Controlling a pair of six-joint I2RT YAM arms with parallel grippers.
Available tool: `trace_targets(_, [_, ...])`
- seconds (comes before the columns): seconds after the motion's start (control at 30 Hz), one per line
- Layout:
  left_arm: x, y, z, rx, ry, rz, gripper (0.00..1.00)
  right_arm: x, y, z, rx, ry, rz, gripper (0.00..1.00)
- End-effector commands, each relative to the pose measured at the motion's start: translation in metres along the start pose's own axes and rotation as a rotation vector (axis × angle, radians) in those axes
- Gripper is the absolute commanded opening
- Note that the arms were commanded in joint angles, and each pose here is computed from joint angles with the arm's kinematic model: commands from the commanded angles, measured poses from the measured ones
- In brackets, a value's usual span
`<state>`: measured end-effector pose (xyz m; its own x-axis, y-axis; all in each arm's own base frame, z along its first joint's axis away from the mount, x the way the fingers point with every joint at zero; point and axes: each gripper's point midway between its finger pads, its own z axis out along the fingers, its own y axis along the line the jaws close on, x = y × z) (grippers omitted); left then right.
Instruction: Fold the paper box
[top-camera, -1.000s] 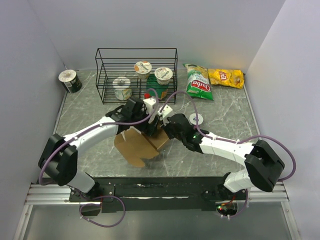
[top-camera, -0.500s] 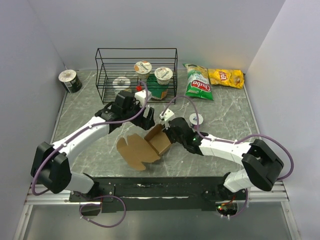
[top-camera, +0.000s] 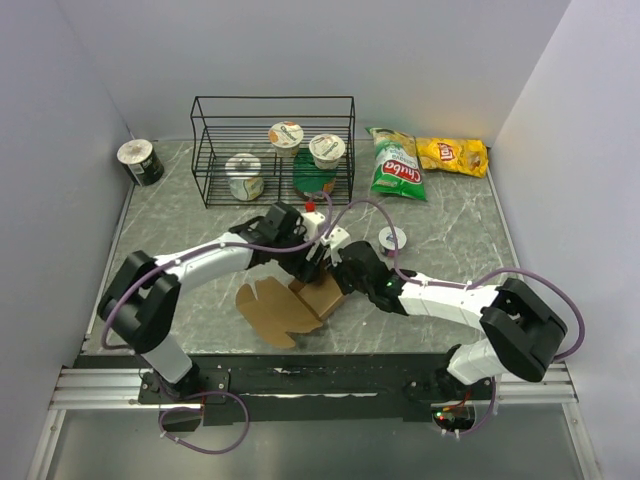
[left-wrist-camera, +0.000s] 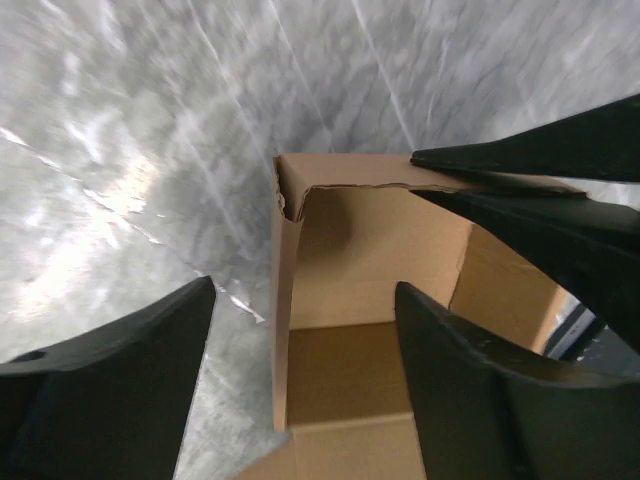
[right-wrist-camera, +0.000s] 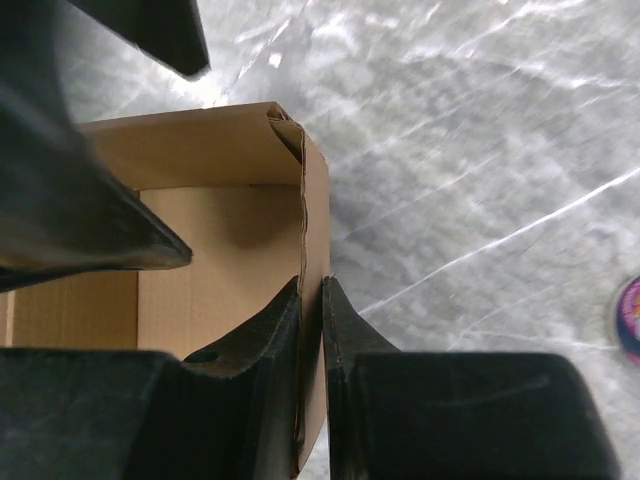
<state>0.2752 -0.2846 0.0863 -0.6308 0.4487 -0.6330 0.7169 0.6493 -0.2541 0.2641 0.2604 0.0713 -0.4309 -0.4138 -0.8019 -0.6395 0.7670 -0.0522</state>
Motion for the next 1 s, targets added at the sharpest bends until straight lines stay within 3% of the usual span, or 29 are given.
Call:
trace_targets(0.0, [-0.001,0.006,0.010,-0.042,0.004,0.033,0.73,-0.002,0.011,0.005,-0.040,-0.033,0.035,0.19])
trace_targets(0.2, [0.011,0.012,0.016,-0.153,0.027,0.081,0.53,-0.002,0.013,0.008,-0.046,-0.032,0.045,0.19])
trace_targets(0.23, [0.014,0.011,0.018,-0.162,0.029,0.087,0.46,-0.003,0.014,0.008,-0.047,-0.034,0.048,0.19])
trace_targets(0.37, [0.018,0.012,0.021,-0.174,0.042,0.093,0.30,-0.003,0.017,0.010,-0.056,-0.032,0.068,0.20])
trace_targets(0.47, [0.024,0.011,0.025,-0.189,0.067,0.110,0.15,-0.005,0.017,0.010,-0.054,-0.032,0.099,0.28])
trace_targets(0.53, [0.028,0.010,0.026,-0.200,0.077,0.126,0.07,-0.008,0.017,0.006,-0.050,-0.039,0.123,0.46])
trace_targets(0.6, [0.029,0.011,0.025,-0.212,0.076,0.132,0.04,-0.010,0.016,0.003,-0.050,-0.052,0.149,0.61])
trace_targets(0.7, [0.028,0.010,0.023,-0.216,0.068,0.139,0.01,-0.017,0.012,-0.013,-0.054,-0.096,0.189,0.71])
trace_targets(0.83, [0.026,0.008,0.021,-0.215,0.052,0.148,0.01,-0.025,0.001,-0.036,-0.062,-0.165,0.267,0.74])
trace_targets(0.97, [0.018,0.003,0.016,-0.202,0.008,0.159,0.01,-0.032,-0.021,-0.057,-0.064,-0.264,0.400,0.71])
